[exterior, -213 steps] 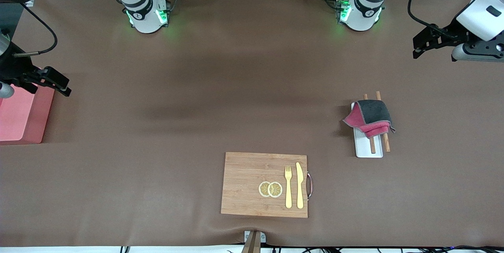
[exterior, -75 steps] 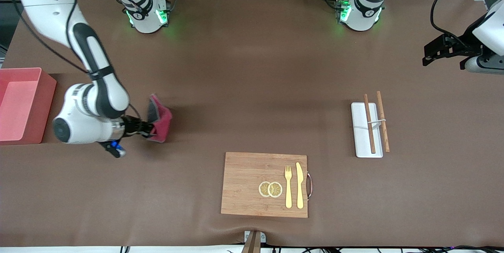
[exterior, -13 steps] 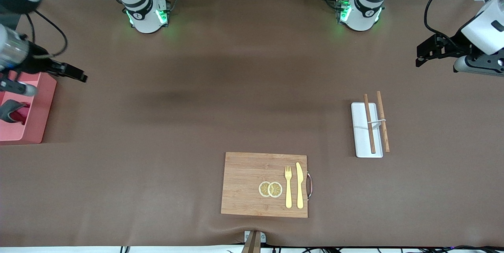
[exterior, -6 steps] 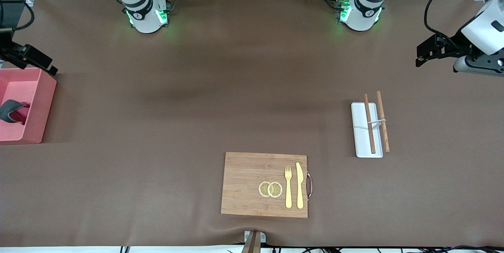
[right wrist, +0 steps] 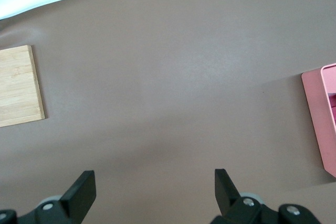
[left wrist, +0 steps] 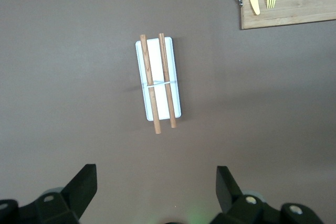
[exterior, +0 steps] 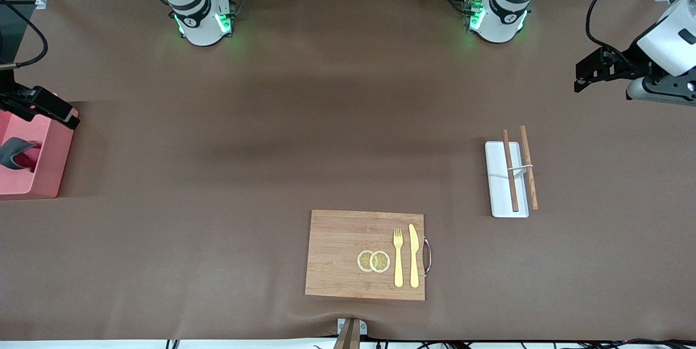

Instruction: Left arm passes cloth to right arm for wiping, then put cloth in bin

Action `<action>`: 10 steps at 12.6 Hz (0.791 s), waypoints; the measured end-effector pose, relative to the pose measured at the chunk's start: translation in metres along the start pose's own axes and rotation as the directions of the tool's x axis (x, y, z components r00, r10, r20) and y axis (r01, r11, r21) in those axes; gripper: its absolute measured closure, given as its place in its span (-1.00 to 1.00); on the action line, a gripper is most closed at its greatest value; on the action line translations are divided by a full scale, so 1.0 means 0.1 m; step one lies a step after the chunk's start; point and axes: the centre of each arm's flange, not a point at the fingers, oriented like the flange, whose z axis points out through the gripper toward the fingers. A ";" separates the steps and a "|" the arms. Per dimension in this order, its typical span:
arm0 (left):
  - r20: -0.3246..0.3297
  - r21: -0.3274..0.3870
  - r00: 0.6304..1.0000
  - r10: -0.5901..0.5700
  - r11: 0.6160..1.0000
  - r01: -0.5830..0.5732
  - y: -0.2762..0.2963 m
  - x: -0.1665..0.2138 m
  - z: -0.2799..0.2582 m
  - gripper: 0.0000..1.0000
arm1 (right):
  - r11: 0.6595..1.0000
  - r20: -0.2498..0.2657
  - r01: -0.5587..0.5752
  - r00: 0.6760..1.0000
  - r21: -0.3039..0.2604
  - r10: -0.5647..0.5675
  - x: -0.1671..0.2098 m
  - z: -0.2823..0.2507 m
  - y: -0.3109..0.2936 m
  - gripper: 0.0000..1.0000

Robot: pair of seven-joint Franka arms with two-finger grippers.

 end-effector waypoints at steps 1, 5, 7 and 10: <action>0.000 0.000 1.000 0.000 1.000 0.000 0.00 0.00 0.00 -1.00 | 1.000 0.004 0.000 1.000 -0.001 0.000 -0.01 -0.01 0.00 -1.00; 0.000 0.000 1.000 -0.001 1.000 0.001 0.00 0.00 0.00 -1.00 | 1.000 0.011 0.003 1.000 -0.002 -0.003 -0.02 -0.01 -0.01 -1.00; 0.000 0.000 1.000 -0.002 1.000 0.002 -0.01 0.00 0.00 -1.00 | 1.000 0.010 0.007 1.000 -0.001 -0.007 -0.02 -0.02 -0.04 -1.00; 0.000 0.000 1.000 -0.003 1.000 0.003 -0.02 0.00 0.00 -1.00 | 1.000 0.009 0.016 1.000 -0.013 -0.015 -0.03 -0.02 -0.07 -1.00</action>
